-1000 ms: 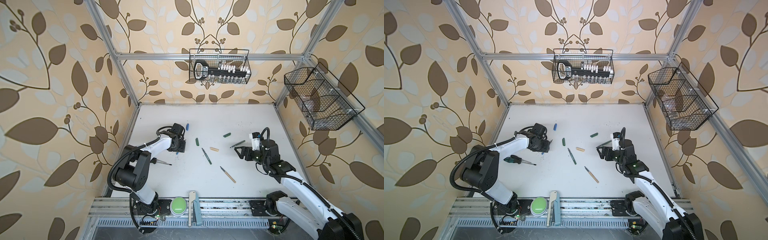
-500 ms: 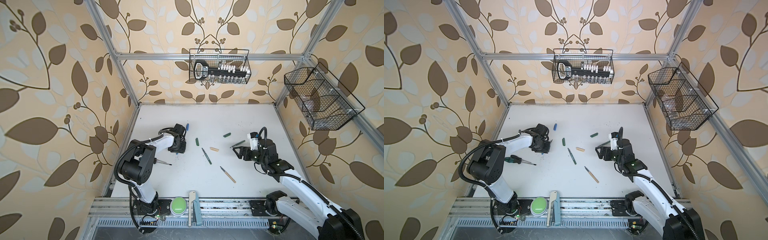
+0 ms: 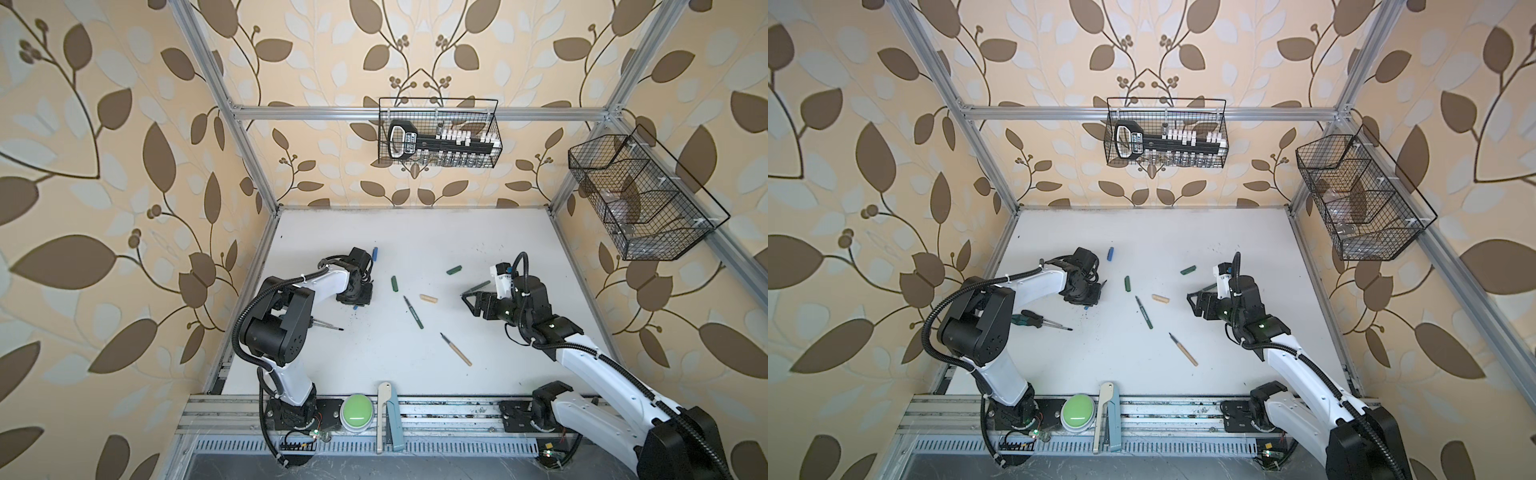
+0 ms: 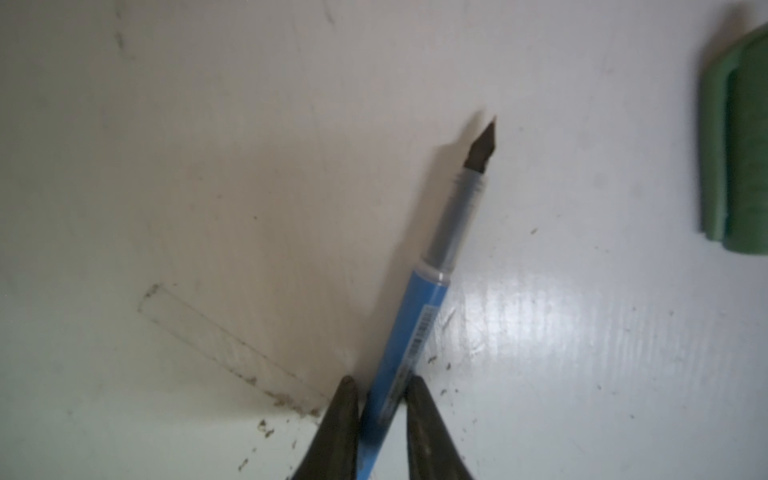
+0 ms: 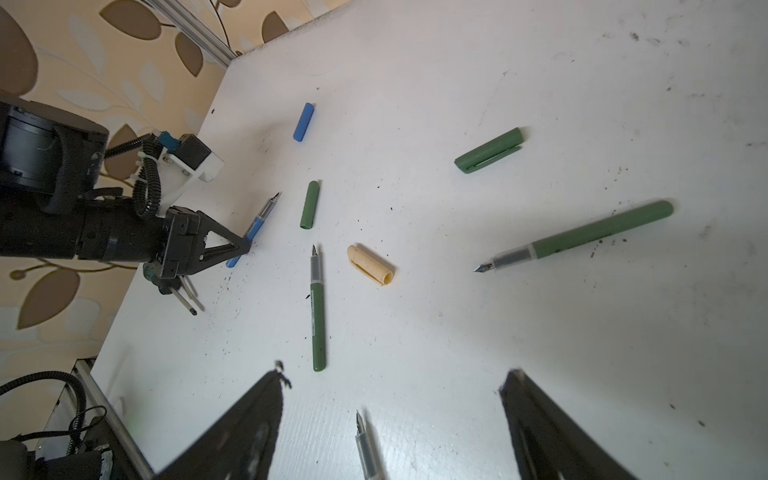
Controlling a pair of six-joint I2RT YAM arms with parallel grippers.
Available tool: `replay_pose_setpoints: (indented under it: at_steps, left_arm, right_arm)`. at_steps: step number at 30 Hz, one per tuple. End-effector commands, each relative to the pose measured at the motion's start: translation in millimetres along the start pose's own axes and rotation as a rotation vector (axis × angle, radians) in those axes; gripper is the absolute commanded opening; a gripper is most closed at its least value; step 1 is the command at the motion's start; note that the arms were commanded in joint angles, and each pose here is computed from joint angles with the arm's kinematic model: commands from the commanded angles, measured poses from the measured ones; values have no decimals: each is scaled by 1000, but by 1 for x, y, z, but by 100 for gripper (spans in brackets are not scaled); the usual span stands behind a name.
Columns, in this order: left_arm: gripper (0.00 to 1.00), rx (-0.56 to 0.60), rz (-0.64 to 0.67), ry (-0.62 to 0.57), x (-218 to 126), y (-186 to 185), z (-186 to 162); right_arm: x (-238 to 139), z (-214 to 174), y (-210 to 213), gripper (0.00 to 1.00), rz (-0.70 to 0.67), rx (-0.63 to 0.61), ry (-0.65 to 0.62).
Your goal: Insert the pens into the pen caps
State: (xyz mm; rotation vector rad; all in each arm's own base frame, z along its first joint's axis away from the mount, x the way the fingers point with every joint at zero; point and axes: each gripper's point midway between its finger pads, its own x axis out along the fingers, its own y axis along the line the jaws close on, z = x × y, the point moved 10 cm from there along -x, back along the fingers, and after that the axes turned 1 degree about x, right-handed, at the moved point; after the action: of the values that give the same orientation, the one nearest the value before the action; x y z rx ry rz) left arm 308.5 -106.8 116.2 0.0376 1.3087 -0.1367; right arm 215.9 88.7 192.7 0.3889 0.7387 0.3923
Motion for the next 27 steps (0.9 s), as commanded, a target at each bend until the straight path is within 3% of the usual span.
replay_pose_setpoints:
  at_steps: [1, 10, 16, 27]
  left_arm:
    - [15, 19, 2, 3, -2, -4, 3]
    - [1, 34, -32, 5, -5, -6, 1]
    - [0, 88, -156, -50, -24, -23, 2]
    - [4, 197, -404, -163, -57, -80, -3]
  right_arm:
    - [-2, 12, 8, 84, 7, -5, -41]
    - [7, 9, 12, 84, 17, 0, -11]
    - [23, 8, 28, 83, 64, 45, -14]
    - [86, -1, 82, 80, 216, 136, 15]
